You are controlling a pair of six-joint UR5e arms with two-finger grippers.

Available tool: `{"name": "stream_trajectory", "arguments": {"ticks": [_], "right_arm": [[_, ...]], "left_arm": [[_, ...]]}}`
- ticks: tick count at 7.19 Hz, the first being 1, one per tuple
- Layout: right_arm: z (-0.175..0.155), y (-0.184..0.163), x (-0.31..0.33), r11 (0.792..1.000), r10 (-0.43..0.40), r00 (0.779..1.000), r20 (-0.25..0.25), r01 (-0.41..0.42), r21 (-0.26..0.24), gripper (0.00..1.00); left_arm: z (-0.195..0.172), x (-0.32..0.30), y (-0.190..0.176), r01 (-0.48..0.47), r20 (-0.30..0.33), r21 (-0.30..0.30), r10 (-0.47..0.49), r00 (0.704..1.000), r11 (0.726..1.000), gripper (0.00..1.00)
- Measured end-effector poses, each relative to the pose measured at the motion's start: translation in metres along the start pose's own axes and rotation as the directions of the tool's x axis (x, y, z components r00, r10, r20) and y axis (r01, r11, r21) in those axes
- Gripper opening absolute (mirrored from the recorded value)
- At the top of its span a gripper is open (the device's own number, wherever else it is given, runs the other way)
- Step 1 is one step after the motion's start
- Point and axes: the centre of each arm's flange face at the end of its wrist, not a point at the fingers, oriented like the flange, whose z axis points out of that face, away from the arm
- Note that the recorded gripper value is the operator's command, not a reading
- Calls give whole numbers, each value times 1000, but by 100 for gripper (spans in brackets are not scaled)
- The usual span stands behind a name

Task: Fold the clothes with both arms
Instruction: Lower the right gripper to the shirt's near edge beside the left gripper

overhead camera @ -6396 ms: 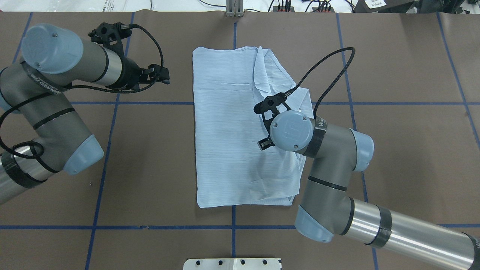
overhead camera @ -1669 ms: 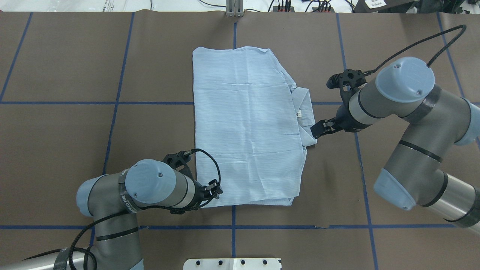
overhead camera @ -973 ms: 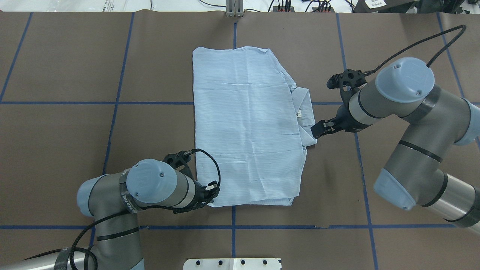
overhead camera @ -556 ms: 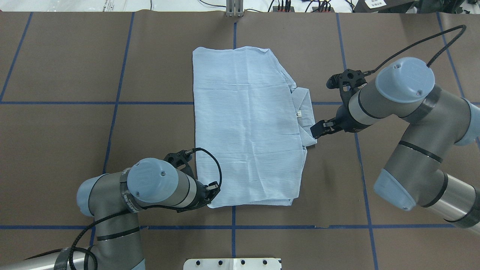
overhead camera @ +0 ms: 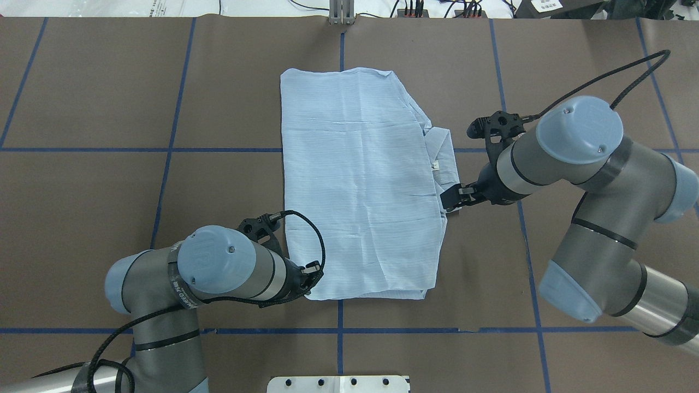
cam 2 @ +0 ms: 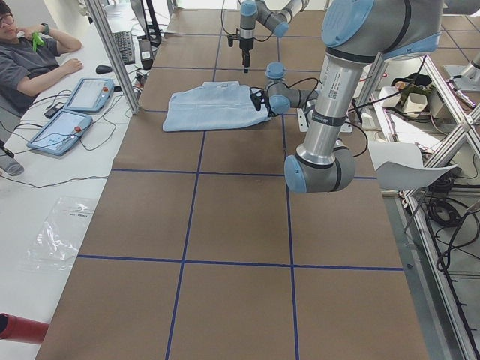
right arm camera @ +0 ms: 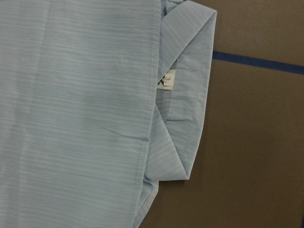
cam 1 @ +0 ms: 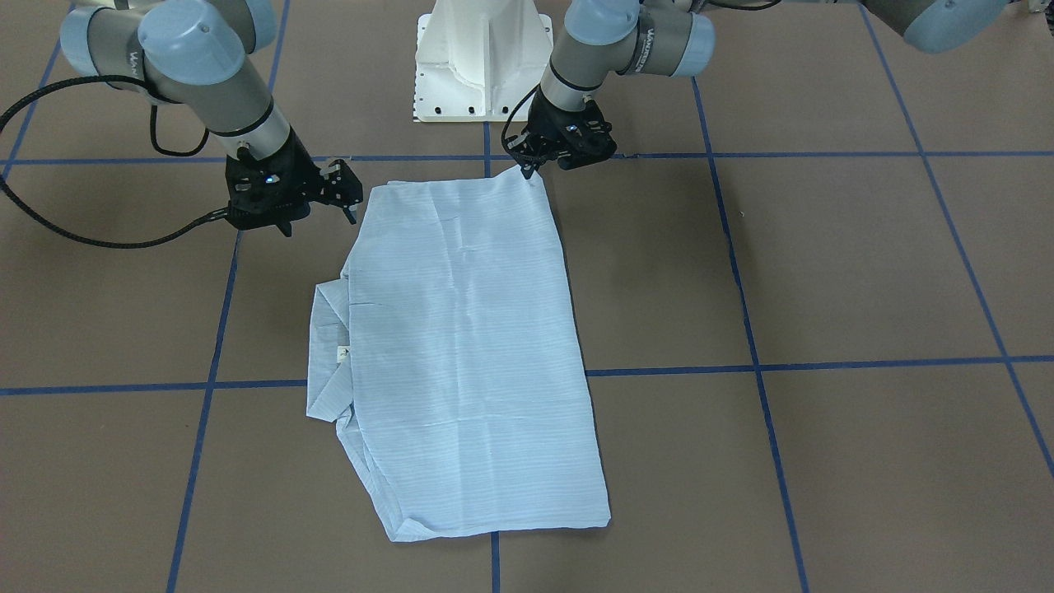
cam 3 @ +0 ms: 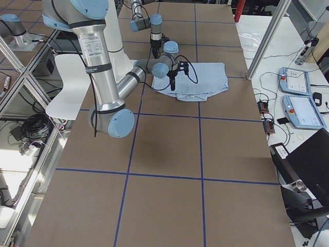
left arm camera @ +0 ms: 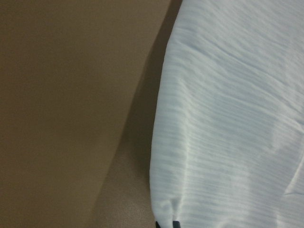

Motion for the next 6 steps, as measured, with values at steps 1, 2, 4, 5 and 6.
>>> {"name": "stream_trajectory", "arguments": {"ticks": [1,2,4,5,6], "right_arm": [[11,22,-20,993,121,993,3,-121,-5,100],[22,46,-43,968,249,968,4,-249,-4,100],[51,99,-78,885,466,885,-9,-466,18,100],[63,116,-86,857,514,857,-23,-514,34,100],[71,123,-89,844,536,843,-46,-534,51,100]], "left_arm": [[-1,0,0,0,-2,0,0,1000,1000,0],[-2,1,0,0,-3,0,0,1000,1000,0],[-2,1,-1,0,-3,1,0,1000,1000,0],[-3,0,-1,0,-3,1,0,1000,1000,0],[-3,1,-1,1,-3,2,-1,1000,1000,0]]}}
